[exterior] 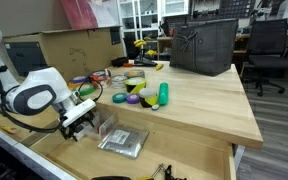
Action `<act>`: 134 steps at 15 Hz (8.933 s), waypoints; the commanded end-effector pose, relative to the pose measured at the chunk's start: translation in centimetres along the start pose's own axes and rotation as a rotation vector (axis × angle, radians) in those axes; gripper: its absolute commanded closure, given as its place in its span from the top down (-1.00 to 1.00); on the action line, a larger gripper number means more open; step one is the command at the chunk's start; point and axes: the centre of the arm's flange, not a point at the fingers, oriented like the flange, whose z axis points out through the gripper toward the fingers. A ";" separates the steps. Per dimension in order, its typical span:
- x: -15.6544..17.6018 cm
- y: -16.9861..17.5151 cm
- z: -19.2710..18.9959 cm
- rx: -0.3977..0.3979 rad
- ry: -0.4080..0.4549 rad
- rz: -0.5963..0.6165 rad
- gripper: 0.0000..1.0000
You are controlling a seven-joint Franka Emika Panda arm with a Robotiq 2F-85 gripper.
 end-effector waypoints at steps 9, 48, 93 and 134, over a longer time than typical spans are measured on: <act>0.7 -6.2 -0.4 0.059 0.094 -0.012 1.00; -2.2 0.6 -5.8 0.115 0.022 0.485 1.00; -4.3 1.1 -0.4 0.172 -0.014 0.447 -0.16; -4.7 0.7 -1.7 0.108 -0.075 0.313 -0.58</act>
